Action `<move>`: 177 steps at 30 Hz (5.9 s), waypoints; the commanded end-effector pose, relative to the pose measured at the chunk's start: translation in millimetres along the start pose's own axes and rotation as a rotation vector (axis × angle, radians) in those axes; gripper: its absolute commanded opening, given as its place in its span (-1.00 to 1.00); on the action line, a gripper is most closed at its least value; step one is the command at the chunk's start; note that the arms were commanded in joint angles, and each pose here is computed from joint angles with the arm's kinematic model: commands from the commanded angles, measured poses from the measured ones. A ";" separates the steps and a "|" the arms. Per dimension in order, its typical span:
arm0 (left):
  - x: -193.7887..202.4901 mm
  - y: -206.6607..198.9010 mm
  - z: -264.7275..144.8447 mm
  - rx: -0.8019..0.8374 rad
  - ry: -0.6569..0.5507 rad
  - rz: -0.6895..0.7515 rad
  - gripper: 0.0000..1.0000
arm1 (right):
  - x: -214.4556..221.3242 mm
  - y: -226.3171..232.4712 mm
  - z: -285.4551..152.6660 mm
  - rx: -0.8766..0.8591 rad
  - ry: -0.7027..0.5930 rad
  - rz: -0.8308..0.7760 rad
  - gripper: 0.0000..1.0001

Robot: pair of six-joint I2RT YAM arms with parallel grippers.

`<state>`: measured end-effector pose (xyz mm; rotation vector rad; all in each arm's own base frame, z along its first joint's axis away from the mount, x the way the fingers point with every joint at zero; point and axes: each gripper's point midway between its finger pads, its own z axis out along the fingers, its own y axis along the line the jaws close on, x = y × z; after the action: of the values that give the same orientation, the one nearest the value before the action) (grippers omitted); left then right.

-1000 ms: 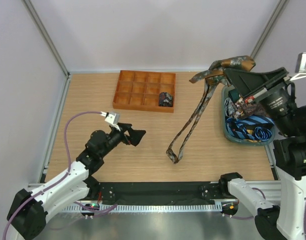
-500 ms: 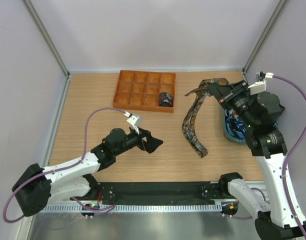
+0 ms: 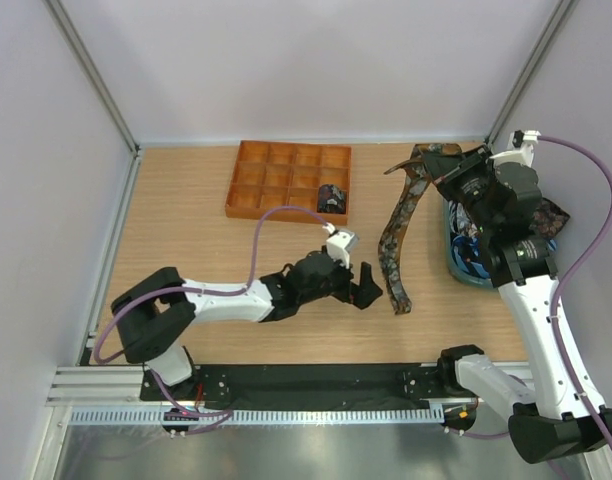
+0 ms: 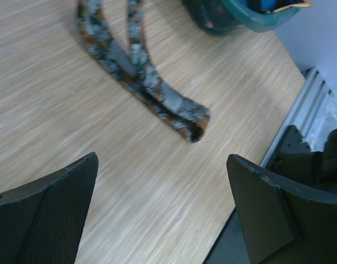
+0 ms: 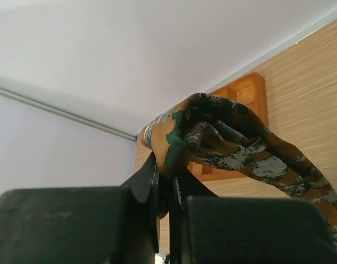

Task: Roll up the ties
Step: Move the tie to the center of the board, then flatten the tie

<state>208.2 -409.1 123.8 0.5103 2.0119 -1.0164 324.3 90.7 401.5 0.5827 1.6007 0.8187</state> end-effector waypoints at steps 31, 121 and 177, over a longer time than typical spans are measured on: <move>44.8 -65.2 108.6 0.043 0.060 -0.223 0.11 | -44.6 11.2 -9.7 0.010 -0.190 -0.049 -0.98; 115.1 91.6 -142.5 -0.292 0.527 -0.231 -0.78 | 141.5 -270.8 148.7 0.881 0.428 -0.672 0.13; 135.3 104.1 -155.8 -0.352 0.554 -0.262 -0.75 | 91.1 -301.5 242.4 0.832 0.327 -0.543 0.38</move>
<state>119.1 -222.7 15.4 0.3848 2.7455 -0.6827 556.5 8.9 51.7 0.5636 2.3359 -0.2987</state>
